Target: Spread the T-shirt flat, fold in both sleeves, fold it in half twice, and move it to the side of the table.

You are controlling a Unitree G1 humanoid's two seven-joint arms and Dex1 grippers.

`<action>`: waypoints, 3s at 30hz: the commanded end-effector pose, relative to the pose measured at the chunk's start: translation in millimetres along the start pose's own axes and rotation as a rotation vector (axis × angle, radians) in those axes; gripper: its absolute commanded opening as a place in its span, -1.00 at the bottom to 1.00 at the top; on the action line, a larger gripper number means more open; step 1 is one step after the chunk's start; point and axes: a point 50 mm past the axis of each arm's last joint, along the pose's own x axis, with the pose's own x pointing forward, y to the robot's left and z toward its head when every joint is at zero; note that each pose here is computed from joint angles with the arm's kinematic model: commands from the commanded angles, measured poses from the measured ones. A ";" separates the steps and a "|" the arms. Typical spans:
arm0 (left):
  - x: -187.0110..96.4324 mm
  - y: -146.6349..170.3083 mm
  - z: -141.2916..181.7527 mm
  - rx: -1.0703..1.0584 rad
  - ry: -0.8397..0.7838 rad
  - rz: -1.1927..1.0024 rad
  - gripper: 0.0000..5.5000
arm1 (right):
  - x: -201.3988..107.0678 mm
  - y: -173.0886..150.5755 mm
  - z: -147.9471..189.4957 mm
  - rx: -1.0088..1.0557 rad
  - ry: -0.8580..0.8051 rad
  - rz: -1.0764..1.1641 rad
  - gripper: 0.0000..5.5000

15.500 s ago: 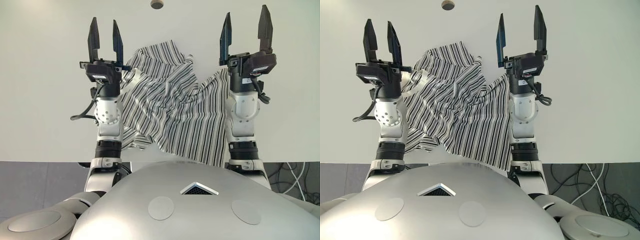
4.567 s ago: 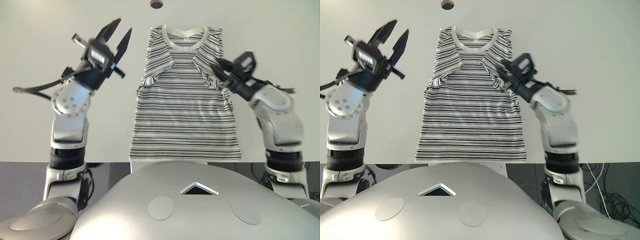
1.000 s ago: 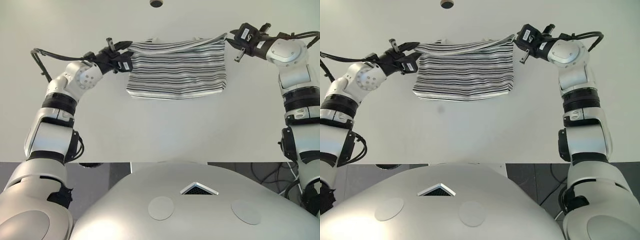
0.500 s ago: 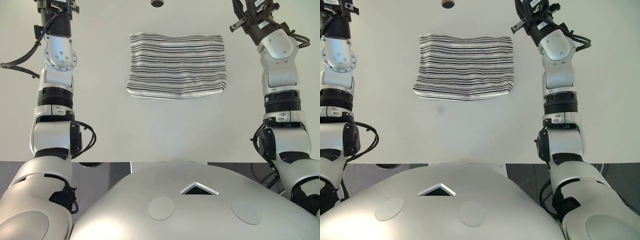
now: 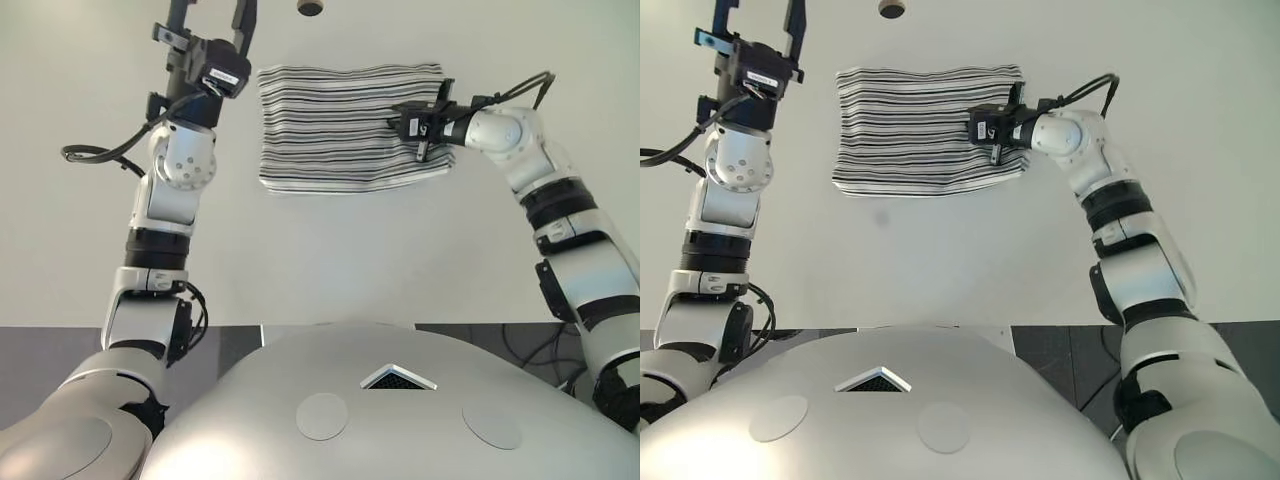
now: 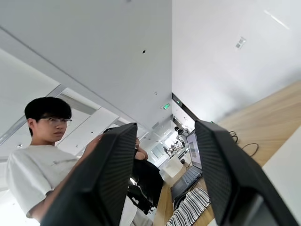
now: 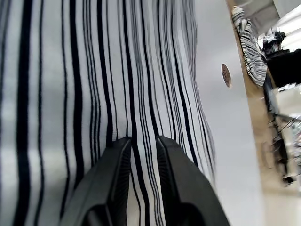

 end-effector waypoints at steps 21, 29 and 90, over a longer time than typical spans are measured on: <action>-7.1 -1.4 6.7 0.092 0.058 -0.144 -0.18 | 40.9 6.2 115.0 0.284 -0.242 0.404 -0.62; -61.8 8.7 -2.3 0.321 -0.027 -0.493 -0.18 | -14.9 31.4 92.4 0.350 -0.238 0.340 -0.62; -187.0 -20.2 5.3 0.369 -0.157 -1.315 -0.92 | -81.2 124.2 72.1 -0.086 -0.158 0.357 -0.08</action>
